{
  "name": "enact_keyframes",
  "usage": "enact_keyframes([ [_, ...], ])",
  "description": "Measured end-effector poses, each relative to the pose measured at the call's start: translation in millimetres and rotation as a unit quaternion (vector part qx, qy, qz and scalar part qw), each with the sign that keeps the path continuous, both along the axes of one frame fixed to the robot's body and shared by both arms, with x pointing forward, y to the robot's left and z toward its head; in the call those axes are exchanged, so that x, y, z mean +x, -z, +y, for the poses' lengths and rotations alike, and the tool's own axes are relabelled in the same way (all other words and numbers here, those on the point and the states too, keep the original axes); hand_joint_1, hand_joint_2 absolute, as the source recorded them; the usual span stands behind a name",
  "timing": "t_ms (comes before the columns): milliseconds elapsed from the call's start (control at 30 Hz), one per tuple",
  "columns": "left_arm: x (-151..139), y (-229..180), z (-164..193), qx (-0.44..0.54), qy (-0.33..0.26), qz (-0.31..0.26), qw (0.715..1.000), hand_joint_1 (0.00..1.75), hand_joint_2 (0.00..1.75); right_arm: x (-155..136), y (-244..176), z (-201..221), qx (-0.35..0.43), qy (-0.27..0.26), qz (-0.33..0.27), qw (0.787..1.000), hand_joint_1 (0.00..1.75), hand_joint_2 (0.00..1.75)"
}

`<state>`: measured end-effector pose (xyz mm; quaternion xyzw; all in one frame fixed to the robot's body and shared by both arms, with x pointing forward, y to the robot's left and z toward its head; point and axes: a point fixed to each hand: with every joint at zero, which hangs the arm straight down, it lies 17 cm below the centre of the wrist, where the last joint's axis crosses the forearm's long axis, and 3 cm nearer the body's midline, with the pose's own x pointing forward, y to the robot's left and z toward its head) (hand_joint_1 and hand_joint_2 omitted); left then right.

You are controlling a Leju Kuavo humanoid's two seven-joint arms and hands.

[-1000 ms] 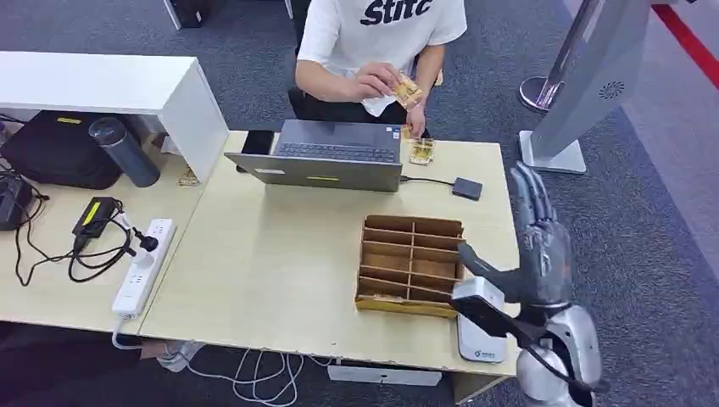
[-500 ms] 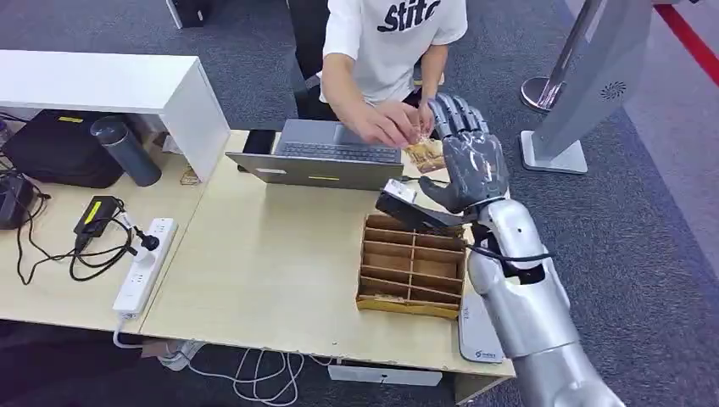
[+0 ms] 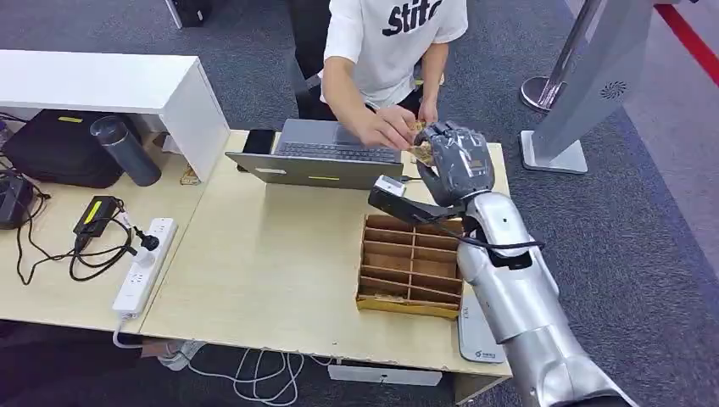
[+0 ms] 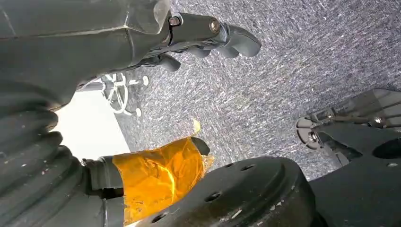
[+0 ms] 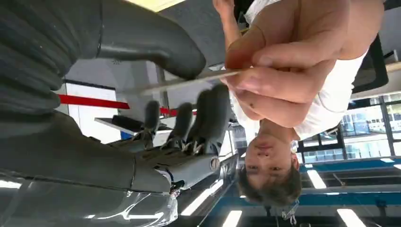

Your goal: Pass the card to the sensor for recognition and then transmit it.

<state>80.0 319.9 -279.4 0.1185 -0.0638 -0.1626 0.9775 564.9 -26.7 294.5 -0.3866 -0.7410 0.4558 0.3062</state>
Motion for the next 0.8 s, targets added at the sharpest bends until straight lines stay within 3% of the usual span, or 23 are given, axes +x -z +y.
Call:
enact_keyframes([
  [433, -2.8, 0.3, 0.2, -0.001, -0.022, 0.006, 1.000, 0.00, 1.75, -11.6, 4.6, 27.7, 0.031, -0.050, 0.041, 0.997, 1.75, 1.75],
  [600, -4.2, 0.5, -0.3, -0.005, -0.046, 0.007, 0.999, 0.00, 1.75, -29.7, 11.1, 34.8, 0.094, -0.090, 0.068, 0.989, 1.75, 1.75],
  [800, -10.1, 1.3, -2.5, -0.012, -0.091, 0.011, 0.996, 0.00, 1.75, -76.7, 23.2, 17.3, 0.217, -0.130, 0.087, 0.964, 1.75, 1.75],
])
